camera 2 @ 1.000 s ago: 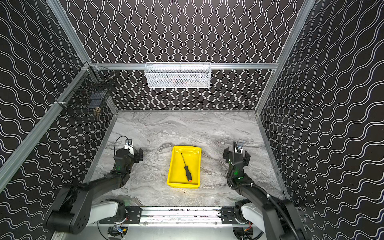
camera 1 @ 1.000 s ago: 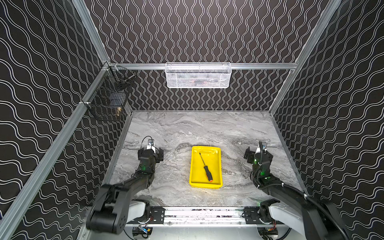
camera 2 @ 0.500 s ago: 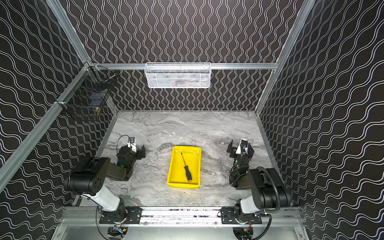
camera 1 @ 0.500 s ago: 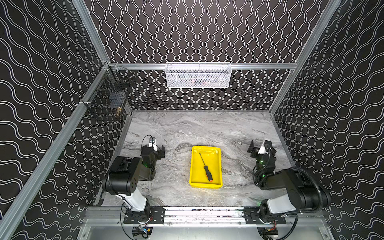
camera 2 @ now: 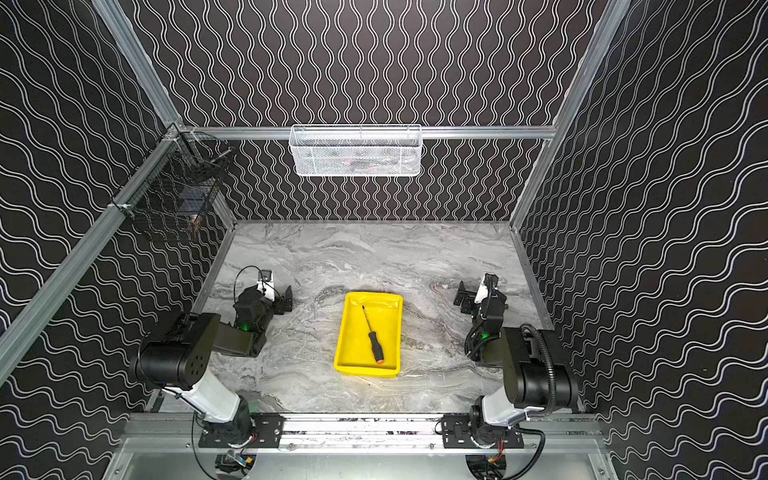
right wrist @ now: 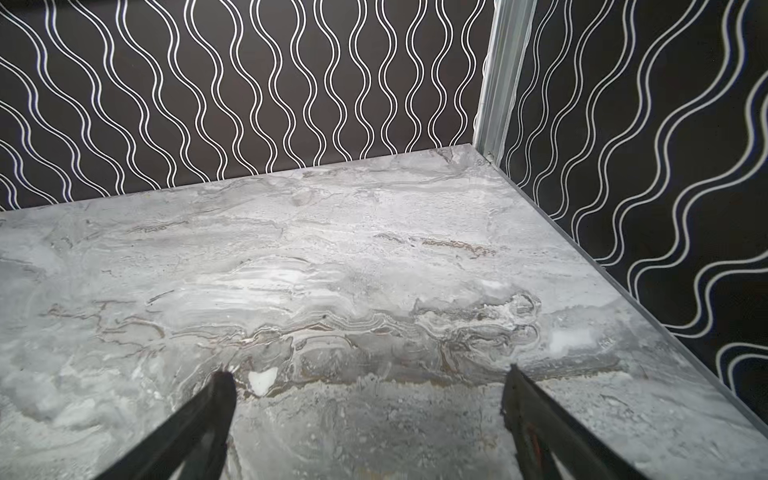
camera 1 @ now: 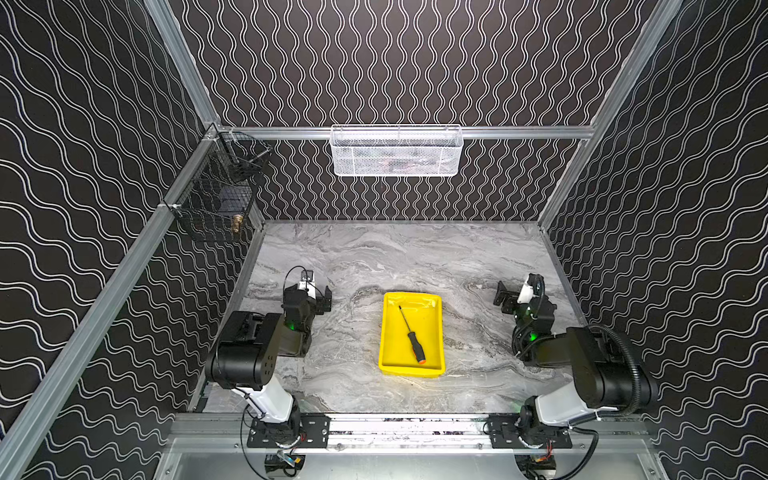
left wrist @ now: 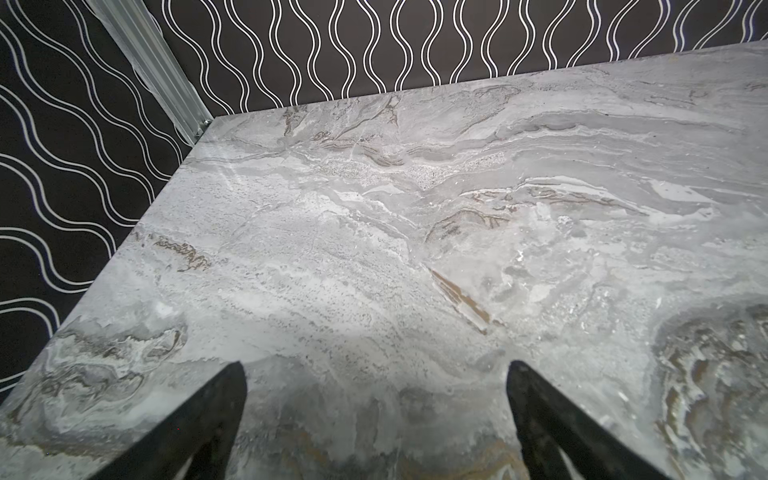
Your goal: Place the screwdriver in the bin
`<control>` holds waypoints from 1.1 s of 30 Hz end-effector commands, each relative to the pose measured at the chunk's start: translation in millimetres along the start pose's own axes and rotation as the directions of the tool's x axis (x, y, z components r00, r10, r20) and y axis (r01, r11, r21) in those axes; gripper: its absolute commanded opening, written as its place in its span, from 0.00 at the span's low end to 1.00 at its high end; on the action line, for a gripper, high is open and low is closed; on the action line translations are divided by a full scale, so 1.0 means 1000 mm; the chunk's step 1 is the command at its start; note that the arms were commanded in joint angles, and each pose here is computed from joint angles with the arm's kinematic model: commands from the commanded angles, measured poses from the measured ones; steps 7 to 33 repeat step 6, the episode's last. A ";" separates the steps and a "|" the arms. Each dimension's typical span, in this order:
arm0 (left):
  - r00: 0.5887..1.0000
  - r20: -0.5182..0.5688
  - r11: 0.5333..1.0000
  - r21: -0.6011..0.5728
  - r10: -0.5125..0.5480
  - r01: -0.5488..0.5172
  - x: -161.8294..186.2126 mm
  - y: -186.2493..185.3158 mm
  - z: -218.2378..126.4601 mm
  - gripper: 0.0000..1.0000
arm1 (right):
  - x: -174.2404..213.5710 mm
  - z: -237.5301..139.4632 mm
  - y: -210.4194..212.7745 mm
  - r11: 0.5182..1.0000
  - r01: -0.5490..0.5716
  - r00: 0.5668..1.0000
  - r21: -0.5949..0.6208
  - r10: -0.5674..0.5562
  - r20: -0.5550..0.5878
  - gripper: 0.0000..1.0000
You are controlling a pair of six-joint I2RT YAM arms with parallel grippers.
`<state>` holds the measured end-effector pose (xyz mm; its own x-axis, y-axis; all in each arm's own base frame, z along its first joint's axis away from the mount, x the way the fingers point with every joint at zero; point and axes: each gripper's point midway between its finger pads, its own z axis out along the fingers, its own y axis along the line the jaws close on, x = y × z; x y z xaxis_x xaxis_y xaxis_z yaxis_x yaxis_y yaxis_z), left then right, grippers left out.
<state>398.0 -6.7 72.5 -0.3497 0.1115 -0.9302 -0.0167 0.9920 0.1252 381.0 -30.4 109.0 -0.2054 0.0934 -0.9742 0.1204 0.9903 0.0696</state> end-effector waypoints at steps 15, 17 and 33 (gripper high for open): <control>1.000 0.008 1.000 0.011 0.009 -0.010 -0.003 -0.002 0.001 0.99 | -0.009 -0.001 0.004 1.000 0.003 0.999 -0.020 -0.002 0.043 1.00; 1.000 0.008 1.000 0.011 0.009 -0.010 -0.003 -0.002 0.001 0.99 | -0.009 -0.001 0.004 1.000 0.003 0.999 -0.020 -0.002 0.043 1.00; 1.000 0.008 1.000 0.011 0.009 -0.010 -0.003 -0.002 0.001 0.99 | -0.009 -0.001 0.004 1.000 0.003 0.999 -0.020 -0.002 0.043 1.00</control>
